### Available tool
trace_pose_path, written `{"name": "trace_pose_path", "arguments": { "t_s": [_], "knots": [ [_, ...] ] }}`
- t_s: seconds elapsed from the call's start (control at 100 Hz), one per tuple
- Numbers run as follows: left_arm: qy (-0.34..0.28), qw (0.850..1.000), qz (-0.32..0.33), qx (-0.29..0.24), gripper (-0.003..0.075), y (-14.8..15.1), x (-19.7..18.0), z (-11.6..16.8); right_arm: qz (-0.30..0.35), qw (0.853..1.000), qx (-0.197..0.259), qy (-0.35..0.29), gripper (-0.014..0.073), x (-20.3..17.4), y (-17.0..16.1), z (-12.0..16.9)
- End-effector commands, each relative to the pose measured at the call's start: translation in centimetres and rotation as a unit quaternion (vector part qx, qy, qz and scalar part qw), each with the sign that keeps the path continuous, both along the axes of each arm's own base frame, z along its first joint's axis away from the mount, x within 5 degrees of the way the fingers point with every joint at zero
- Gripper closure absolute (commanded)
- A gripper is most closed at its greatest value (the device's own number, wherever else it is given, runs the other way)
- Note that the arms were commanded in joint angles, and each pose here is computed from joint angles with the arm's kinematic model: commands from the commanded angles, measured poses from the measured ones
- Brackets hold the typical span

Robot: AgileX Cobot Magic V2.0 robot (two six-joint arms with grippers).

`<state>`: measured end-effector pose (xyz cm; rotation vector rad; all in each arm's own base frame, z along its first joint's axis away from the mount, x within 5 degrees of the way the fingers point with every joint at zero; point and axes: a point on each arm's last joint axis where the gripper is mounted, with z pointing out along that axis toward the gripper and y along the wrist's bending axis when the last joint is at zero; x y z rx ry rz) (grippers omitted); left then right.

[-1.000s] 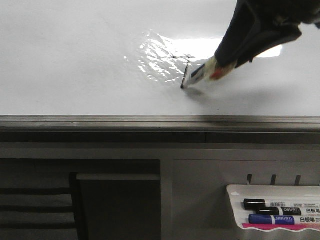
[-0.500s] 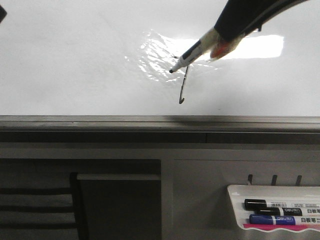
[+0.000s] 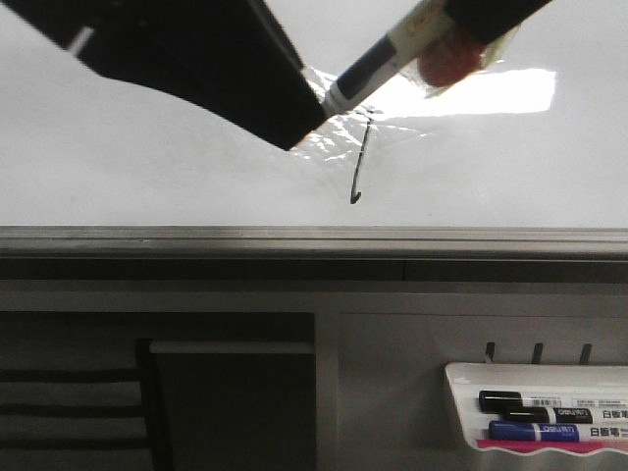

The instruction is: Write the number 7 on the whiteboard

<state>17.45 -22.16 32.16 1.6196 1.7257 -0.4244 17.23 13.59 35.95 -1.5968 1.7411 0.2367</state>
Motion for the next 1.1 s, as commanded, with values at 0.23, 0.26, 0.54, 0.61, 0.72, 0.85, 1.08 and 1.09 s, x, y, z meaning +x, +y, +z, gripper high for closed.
{"name": "trace_pose_path", "arguments": {
  "t_s": [0.23, 0.26, 0.54, 0.61, 0.72, 0.85, 1.08, 1.09],
  "knots": [
    [-0.043, 0.998, 0.0, -0.054, 0.0357, -2.8, 0.8, 1.3, -0.002, 0.999, 0.027, -0.04, 0.0659, -0.2, -0.1, 1.8],
    [-0.043, 0.998, 0.0, -0.054, 0.0357, -2.8, 0.8, 1.3, -0.002, 0.999, 0.026, -0.04, 0.0659, -0.2, -0.1, 1.8],
    [-0.046, 0.997, -0.002, -0.059, 0.0357, -2.7, 0.7, 1.9, -0.002, 0.999, 0.01, -0.048, 0.0659, -0.1, -0.3, 1.7],
    [-0.047, 0.997, -0.002, -0.06, 0.036, -2.7, 0.6, 2.0, -0.002, 0.999, 0.01, -0.047, 0.0659, -0.1, -0.3, 1.6],
    [-0.048, 0.997, -0.002, -0.061, 0.0425, -2.6, 0.6, 2.1, -0.001, 0.999, 0.009, -0.046, 0.0659, -0.1, -0.3, 1.6],
    [-0.048, 0.997, -0.002, -0.061, 0.0538, -2.6, 0.6, 2.1, -0.001, 0.999, 0.009, -0.045, 0.0659, -0.1, -0.3, 1.6],
    [-0.047, 0.997, -0.003, -0.06, 0.0647, -2.6, 0.6, 2.1, 0.0, 0.999, 0.017, -0.04, 0.0659, -0.2, -0.2, 1.7],
    [-0.046, 0.997, -0.003, -0.06, 0.0648, -2.6, 0.6, 2.1, 0.0, 0.999, 0.019, -0.039, 0.0659, -0.2, -0.2, 1.7]
  ]
}}
